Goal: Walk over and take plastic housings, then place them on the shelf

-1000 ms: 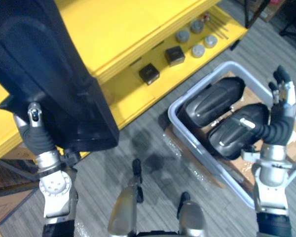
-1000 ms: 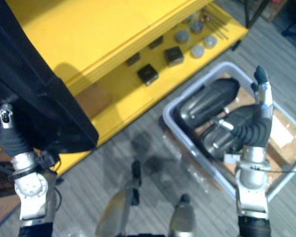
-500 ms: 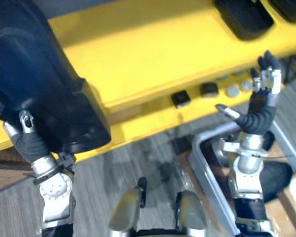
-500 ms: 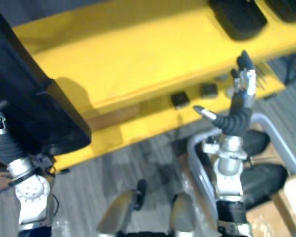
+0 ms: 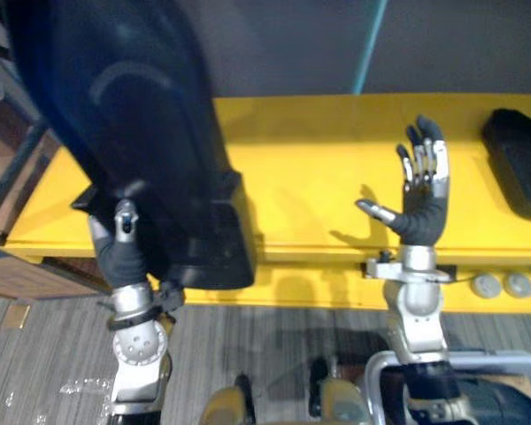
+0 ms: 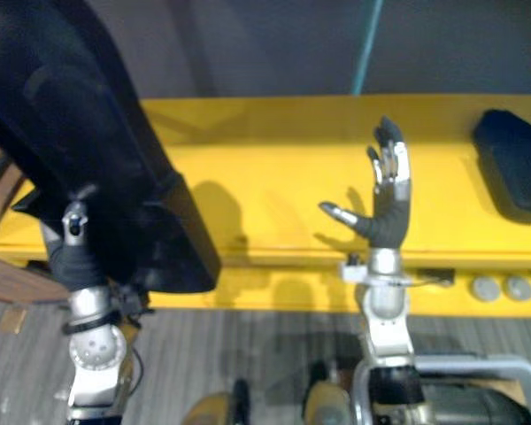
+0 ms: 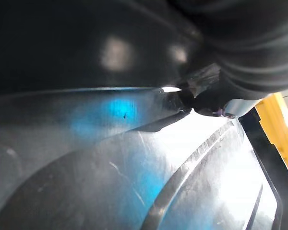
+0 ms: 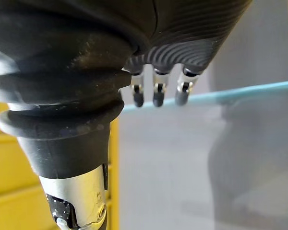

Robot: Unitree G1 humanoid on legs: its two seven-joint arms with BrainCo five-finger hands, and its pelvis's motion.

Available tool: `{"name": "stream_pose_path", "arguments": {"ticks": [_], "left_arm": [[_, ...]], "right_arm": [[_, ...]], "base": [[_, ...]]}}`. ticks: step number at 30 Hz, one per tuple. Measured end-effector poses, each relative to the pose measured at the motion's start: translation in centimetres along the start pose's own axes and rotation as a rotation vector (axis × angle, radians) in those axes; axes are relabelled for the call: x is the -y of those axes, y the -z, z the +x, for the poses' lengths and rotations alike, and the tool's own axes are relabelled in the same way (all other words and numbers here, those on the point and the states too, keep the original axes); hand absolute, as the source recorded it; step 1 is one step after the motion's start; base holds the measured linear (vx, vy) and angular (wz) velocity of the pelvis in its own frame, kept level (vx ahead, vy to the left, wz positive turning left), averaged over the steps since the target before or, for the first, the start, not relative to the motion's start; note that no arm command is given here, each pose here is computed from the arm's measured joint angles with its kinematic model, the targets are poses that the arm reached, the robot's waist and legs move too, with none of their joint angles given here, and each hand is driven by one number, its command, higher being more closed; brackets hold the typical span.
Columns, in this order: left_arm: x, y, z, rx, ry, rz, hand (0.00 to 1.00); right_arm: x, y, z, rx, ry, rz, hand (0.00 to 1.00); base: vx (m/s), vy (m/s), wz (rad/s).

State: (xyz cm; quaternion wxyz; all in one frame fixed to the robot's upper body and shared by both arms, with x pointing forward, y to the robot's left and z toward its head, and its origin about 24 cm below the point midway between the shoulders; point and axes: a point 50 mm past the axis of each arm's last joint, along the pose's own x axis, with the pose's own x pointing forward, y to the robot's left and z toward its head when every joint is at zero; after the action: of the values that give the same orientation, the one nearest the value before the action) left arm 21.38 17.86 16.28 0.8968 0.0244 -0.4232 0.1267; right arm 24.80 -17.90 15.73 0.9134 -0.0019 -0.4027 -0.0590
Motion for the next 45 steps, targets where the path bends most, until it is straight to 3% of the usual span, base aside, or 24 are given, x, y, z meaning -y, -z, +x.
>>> {"name": "stream_pose_path", "arguments": {"ticks": [7,13,19,23,27,37,45], "left_arm": [[0.0,0.2,-0.1,-0.041,0.039,0.015,1.0],[-0.7,-0.1,0.2,-0.062,0.099,0.062,1.0],[-1.3,3.3,-0.6,-0.333,0.164,0.116,1.0],[-1.3,7.8,-0.9,-0.558,0.121,0.161,1.0],[-2.1,12.2,2.7,-0.712,0.029,0.224,1.0],[-0.1,12.3,11.6,-0.723,-0.061,0.247,1.0],[-0.9,14.4,10.8,-0.975,-0.078,0.306,1.0]], "right_arm": [[1.2,-2.0,-0.8,0.032,0.044,-0.065,0.0],[6.2,-4.0,-3.4,-0.02,0.217,-0.292,0.0],[9.1,-4.0,-7.8,-0.22,0.328,-0.386,0.0],[9.4,-4.0,-9.9,-0.304,0.328,-0.363,0.0],[8.8,-3.4,-10.4,-0.345,0.281,-0.301,0.0],[8.3,-2.6,-10.4,-0.362,0.229,-0.231,0.0],[8.3,-2.3,-10.0,-0.377,0.203,-0.209,0.0]], "base": [[0.04,0.056,-0.2],[0.0,0.008,-0.35],[-0.02,0.028,-0.52],[-0.01,0.007,-0.55],[-0.04,-0.032,-0.46],[-0.03,-0.025,-0.22],[-0.05,-0.03,-0.14]]}}
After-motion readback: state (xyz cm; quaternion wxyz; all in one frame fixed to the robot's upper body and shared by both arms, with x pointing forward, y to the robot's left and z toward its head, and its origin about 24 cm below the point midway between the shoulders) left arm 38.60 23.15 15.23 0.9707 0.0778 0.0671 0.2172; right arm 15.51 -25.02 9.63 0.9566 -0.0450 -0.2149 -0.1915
